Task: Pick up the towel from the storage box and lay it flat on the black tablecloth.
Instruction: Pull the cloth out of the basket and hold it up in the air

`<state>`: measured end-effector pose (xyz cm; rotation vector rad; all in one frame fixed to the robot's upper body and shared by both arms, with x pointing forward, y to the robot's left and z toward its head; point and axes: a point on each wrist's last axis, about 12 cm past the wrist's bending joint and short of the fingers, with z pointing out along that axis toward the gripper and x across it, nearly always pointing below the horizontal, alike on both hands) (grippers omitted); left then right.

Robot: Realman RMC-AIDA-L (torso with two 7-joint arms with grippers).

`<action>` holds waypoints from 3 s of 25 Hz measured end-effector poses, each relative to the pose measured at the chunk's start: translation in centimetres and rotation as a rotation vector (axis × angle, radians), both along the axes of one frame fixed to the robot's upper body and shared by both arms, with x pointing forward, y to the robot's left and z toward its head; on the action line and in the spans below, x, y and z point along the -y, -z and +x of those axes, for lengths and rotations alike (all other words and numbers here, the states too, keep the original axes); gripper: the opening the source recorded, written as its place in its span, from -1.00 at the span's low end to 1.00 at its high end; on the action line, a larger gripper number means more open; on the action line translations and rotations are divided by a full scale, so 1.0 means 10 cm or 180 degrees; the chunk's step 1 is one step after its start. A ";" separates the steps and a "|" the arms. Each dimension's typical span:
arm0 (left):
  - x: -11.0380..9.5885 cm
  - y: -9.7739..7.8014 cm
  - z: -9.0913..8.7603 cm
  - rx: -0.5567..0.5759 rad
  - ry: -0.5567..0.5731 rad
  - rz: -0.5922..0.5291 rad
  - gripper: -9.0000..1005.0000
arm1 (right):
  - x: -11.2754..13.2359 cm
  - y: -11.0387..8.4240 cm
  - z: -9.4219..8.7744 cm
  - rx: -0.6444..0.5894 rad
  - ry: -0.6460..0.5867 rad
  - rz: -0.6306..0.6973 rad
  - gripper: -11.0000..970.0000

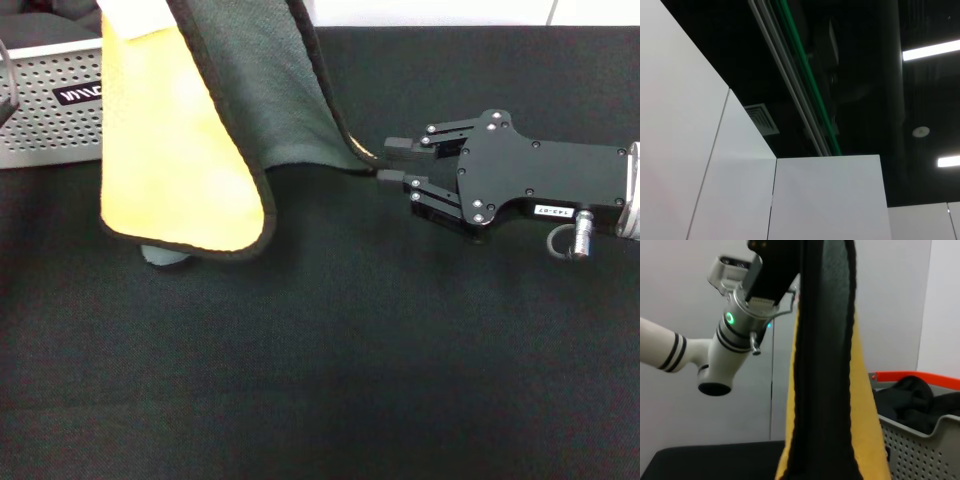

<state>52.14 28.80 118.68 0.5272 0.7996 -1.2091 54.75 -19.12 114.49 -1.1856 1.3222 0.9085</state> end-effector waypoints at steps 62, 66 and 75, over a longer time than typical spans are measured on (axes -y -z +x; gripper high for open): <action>0.03 0.02 -0.12 0.0075 0.0256 0.0006 -0.94 | -0.01 0.04 0.00 0.0232 0.0063 -0.0348 -0.25; 0.03 0.02 -0.12 0.0072 0.0258 0.0001 -0.94 | -0.02 0.04 0.01 0.0240 0.0073 -0.0356 -0.36; 0.03 0.03 -0.14 0.0062 0.0264 0.0011 -0.94 | -0.04 0.03 -0.02 0.0323 -0.0017 -0.0357 -0.79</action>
